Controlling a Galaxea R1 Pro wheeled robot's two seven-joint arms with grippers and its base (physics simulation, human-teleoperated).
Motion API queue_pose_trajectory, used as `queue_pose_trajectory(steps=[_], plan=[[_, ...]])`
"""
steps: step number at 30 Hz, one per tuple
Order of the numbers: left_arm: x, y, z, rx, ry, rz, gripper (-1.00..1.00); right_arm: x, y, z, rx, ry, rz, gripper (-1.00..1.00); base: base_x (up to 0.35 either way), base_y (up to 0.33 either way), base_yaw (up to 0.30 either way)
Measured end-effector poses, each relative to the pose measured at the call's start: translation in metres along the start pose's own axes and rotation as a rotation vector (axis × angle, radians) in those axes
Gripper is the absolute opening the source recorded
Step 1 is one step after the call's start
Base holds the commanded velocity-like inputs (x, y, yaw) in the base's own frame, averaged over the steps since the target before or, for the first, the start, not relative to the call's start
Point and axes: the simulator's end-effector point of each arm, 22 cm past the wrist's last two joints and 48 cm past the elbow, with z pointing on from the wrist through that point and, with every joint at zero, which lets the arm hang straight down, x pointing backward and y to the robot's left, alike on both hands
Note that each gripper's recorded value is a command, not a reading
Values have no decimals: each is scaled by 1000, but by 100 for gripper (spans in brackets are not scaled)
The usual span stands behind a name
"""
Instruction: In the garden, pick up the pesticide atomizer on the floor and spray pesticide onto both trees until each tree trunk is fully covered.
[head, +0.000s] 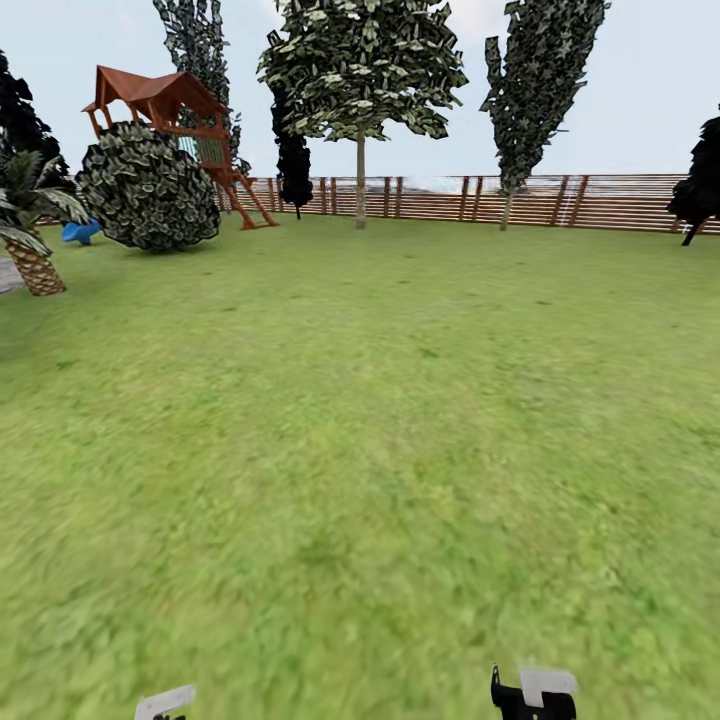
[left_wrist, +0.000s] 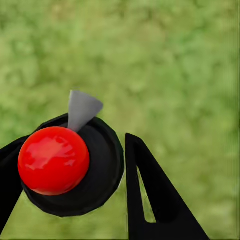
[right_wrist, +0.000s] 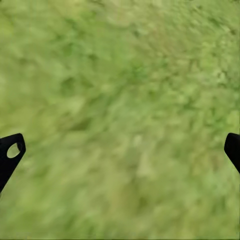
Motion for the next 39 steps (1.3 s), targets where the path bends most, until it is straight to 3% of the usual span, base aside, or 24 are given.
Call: queue_pose_trajectory(steps=[39], plan=[[0,0,0,0,-1,0,-100,0,0,0,-2,0,-3,100,336,0,0]])
